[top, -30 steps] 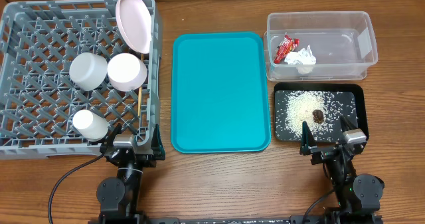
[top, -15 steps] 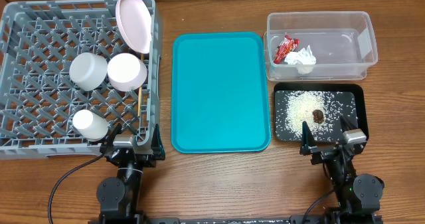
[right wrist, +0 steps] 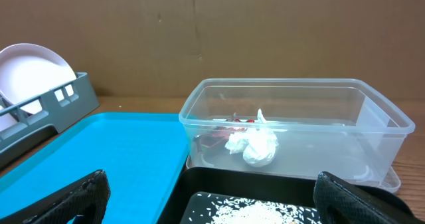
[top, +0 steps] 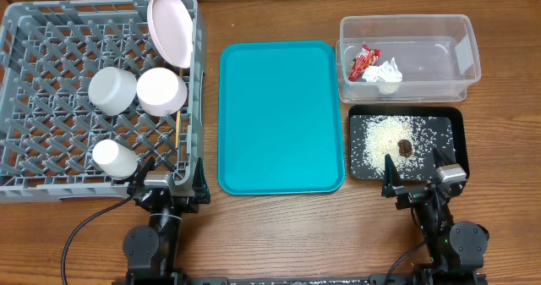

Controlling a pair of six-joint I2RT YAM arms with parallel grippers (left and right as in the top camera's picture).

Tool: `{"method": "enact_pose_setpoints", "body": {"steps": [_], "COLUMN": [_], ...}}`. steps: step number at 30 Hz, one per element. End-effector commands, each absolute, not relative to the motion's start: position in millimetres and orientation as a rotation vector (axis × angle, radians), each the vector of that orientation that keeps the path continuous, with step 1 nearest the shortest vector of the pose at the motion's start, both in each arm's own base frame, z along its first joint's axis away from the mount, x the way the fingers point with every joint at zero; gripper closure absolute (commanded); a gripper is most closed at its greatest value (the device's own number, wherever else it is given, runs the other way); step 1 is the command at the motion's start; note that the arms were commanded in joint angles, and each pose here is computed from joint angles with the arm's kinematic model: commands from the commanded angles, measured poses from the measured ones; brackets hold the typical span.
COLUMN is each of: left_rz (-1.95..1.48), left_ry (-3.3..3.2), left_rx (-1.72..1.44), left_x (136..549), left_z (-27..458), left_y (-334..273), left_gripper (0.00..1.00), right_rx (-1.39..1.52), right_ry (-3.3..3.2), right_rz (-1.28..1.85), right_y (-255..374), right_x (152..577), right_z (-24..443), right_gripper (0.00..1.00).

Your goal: Sort waste into correct bins and load items into the dishwasher

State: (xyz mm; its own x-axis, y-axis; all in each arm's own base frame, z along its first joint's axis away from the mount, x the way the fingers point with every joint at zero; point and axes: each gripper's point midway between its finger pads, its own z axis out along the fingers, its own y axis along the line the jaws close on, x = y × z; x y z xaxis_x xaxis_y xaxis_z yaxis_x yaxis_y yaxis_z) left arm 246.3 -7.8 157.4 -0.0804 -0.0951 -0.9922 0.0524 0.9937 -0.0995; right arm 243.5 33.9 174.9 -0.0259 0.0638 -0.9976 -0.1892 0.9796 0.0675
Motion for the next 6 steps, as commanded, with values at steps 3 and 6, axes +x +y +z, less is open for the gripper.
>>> {"method": "enact_pose_setpoints", "body": {"steps": [3,6], "left_rz": [-0.098,-0.098], "left_ry": [1.647,1.647], "left_rx": [-0.015,-0.015], "left_x": [246.2,246.2], "left_z": [156.4,156.4], "left_y": [-6.6,-6.6], "left_gripper": [0.0,0.0], "right_rx": [-0.1,-0.1], "right_ry": [1.585,1.585], "right_rz": [0.194,0.194], "right_y": [33.3,33.3], "right_x": [243.8,243.8], "right_z": [172.2,172.2], "right_gripper": [0.0,0.0]}}
